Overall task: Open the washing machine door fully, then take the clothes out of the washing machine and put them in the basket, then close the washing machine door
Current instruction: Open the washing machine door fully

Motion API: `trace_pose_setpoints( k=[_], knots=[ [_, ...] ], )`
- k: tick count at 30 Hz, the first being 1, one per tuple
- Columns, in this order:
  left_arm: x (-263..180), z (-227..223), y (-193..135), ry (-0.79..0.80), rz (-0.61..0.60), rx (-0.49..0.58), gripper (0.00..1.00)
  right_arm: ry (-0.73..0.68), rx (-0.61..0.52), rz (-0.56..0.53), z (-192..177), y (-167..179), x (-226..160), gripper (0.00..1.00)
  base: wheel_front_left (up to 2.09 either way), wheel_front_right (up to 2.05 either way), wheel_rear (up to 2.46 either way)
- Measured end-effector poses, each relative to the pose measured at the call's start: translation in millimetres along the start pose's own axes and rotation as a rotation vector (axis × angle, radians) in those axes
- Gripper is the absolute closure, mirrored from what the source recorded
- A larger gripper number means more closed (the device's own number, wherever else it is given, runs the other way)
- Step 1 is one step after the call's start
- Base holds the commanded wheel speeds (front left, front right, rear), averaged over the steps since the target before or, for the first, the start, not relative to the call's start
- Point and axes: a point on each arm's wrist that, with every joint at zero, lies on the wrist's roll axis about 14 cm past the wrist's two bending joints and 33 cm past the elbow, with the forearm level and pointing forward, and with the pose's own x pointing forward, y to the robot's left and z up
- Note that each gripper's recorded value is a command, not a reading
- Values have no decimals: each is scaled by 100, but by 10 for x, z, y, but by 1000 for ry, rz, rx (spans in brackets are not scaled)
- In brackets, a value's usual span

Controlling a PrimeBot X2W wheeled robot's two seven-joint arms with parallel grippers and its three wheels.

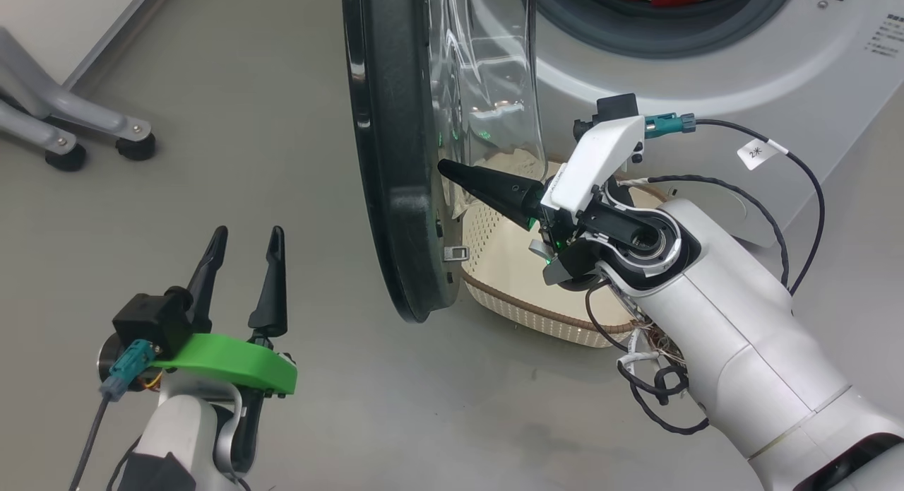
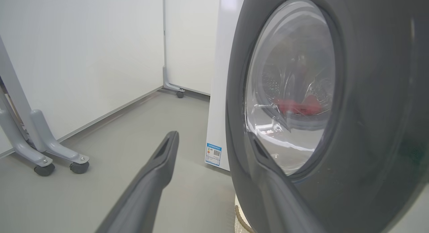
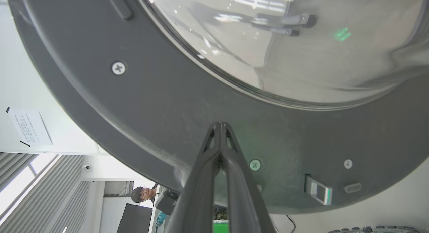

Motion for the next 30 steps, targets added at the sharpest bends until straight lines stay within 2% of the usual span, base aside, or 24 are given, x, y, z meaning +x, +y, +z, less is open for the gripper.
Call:
trace_pose_setpoints(
  k=[19,20,21,23,24,27,30],
  knots=[
    [60,-59,-151,1,-47,-22,0,-446,20,-9,569,0,-659,100,0,0,0],
    [62,-68,-162,3,-49,-23,0,-480,20,-7,613,7,-713,96,0,0,0],
    [64,-76,-174,5,-53,-25,0,-513,24,-1,655,15,-769,84,0,0,0],
    [72,-92,-220,9,-67,-26,0,-569,13,-16,722,-20,-892,40,0,0,0],
    [76,-95,-234,9,-70,-27,0,-604,11,-26,765,-53,-967,0,0,0,0],
    [86,-97,-256,9,-77,-28,0,-702,-39,-82,895,-163,-1215,0,0,0,0],
    [97,-93,-249,7,-74,-30,0,-793,-139,-130,1033,-158,-1421,0,0,0,0]
  ],
)
